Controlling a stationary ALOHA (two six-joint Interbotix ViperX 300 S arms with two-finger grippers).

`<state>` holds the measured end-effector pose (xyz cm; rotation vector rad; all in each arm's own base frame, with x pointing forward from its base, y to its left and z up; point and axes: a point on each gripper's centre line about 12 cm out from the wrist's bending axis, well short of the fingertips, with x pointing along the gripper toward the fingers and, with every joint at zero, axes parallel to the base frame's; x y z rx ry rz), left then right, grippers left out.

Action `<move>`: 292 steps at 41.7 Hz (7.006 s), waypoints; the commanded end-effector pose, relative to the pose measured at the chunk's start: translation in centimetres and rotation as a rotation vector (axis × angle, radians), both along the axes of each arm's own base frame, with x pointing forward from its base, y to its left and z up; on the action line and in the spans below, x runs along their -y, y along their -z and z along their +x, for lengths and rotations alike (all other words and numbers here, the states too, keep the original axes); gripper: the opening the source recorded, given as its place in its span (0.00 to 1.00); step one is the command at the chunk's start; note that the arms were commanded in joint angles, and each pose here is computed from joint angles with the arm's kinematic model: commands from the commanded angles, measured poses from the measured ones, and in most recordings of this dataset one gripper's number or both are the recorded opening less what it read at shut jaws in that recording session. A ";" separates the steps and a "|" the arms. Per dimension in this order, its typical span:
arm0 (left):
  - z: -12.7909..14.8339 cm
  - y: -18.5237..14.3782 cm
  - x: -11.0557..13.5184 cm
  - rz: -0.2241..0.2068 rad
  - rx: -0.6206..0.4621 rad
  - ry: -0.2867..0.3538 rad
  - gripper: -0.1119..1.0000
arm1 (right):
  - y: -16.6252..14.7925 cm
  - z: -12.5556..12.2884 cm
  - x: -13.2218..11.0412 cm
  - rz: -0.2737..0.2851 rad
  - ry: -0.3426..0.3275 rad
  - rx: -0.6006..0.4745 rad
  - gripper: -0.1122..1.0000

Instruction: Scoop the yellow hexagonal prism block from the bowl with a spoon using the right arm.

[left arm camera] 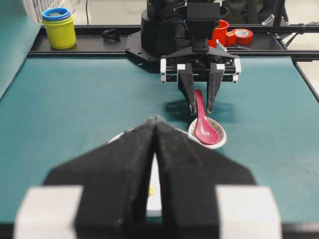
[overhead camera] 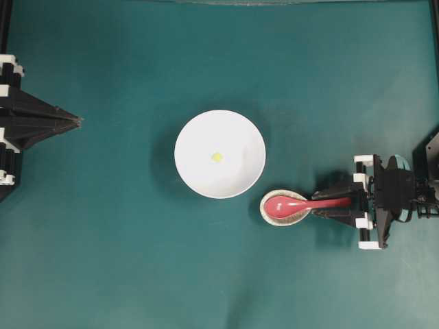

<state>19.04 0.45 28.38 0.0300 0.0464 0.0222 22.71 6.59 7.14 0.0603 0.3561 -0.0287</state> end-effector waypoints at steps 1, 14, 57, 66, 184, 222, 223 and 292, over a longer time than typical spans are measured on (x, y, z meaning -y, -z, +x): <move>0.2 -0.2 -0.1 0.002 0.005 -0.003 0.10 | -0.5 0.2 -0.1 0.008 -0.002 0.028 0.47; 0.2 -0.2 -0.1 0.002 0.003 -0.003 0.10 | -0.5 0.2 -0.1 0.008 -0.002 0.028 0.45; 0.2 -0.1 0.0 0.001 0.000 -0.001 0.10 | -8.4 1.9 -0.8 0.111 -0.049 0.109 0.31; 0.2 -0.1 0.0 0.000 0.002 -0.001 0.10 | -11.2 4.0 0.8 0.161 -0.011 0.044 0.31; 0.2 0.0 -0.1 0.001 -0.006 -0.003 0.10 | -13.5 16.6 10.3 0.312 0.062 -0.824 0.31; 0.2 0.0 -0.1 0.001 -0.002 -0.003 0.10 | -12.7 18.4 10.8 0.286 0.082 -0.717 0.31; 0.2 0.0 -0.1 0.001 -0.002 -0.003 0.10 | -12.7 18.5 10.8 0.286 0.082 -0.714 0.31; 0.1 -0.2 -0.1 -0.004 0.008 -0.003 0.10 | -13.3 19.8 11.7 0.224 0.105 -0.582 0.31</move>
